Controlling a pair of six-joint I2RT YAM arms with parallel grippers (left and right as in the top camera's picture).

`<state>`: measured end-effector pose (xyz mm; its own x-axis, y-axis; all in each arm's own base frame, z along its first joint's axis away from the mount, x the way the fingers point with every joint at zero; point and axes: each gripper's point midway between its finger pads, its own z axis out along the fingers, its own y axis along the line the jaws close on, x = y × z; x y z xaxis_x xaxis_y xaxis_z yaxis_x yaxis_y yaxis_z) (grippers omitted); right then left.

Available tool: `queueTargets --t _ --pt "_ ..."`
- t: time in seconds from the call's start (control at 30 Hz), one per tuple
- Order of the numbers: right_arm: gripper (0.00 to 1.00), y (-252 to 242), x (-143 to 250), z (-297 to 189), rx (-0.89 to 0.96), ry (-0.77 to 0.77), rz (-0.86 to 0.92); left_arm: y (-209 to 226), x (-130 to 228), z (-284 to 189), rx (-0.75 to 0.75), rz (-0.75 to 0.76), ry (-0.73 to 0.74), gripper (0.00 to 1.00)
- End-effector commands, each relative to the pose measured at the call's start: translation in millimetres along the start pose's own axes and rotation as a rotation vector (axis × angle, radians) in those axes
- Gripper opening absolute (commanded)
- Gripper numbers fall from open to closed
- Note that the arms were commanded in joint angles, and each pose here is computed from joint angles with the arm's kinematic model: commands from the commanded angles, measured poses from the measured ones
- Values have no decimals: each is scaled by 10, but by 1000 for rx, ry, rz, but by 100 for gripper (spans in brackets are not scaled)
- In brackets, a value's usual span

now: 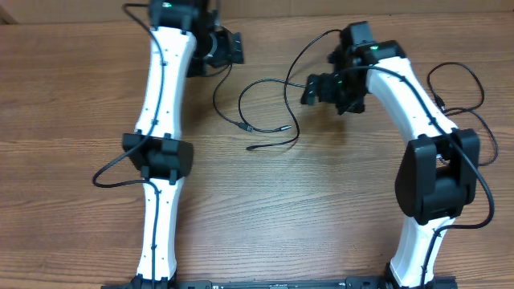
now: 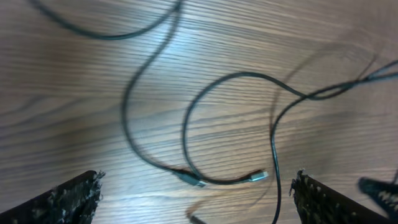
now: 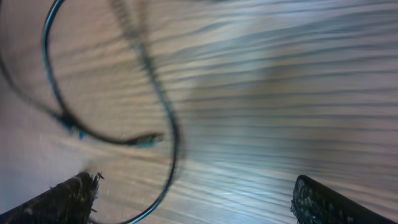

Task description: Untangle cables

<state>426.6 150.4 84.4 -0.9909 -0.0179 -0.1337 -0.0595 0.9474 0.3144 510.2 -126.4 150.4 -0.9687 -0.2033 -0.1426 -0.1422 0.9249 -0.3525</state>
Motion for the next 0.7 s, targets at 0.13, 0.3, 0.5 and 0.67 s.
queueTargets --t 0.13,0.3,0.5,0.67 --pt "100 467 317 161 -37 78 -438 174 -42 -92 45 -72 18 100" --pt "100 657 479 220 -52 113 -629 207 -58 -102 44 -79 14 99" --pt "100 758 754 370 -75 179 -867 194 -72 -97 43 -74 7 100" --pt "100 765 897 498 -82 207 -933 251 -90 -96 12 -74 -5 99"
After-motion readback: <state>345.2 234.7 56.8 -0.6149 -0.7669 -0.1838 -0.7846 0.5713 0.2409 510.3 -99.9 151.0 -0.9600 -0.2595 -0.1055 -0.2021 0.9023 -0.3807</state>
